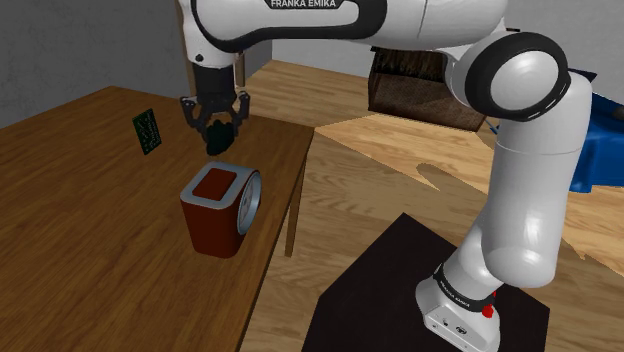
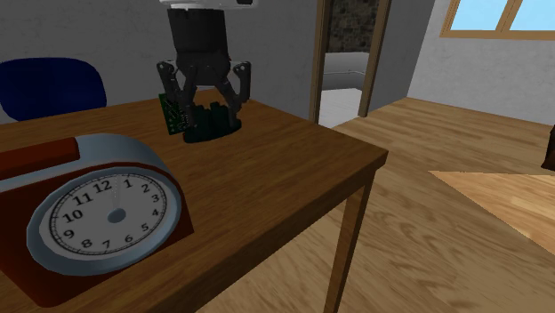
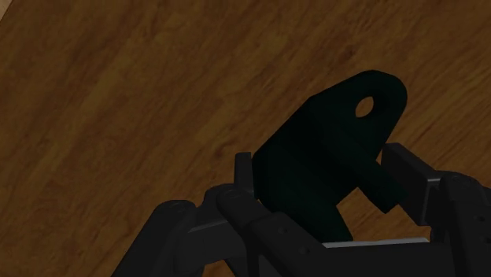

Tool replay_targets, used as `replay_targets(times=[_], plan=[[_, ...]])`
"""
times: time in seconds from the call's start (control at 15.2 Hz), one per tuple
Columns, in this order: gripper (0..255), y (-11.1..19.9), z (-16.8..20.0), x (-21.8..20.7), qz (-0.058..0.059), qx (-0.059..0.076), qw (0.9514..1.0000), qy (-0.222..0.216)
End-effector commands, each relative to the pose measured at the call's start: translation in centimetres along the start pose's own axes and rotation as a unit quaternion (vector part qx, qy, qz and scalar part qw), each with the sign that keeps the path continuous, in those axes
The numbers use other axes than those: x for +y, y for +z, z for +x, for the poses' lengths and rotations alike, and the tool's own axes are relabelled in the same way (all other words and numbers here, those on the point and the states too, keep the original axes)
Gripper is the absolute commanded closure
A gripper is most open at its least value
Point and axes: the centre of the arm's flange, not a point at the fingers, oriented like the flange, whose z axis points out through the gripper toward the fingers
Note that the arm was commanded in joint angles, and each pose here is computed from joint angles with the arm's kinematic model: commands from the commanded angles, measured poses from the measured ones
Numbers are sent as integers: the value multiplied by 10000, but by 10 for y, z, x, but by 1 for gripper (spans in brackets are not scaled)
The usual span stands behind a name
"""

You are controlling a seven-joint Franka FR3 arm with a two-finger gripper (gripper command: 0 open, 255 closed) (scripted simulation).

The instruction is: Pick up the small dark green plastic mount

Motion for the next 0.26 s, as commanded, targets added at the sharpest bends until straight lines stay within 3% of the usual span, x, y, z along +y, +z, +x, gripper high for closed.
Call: replay_targets(times=[0.0,0.2], plan=[[255,-12,0,0,-1,-1,10000,0],[255,-18,0,0,-1,-1,10000,0]])
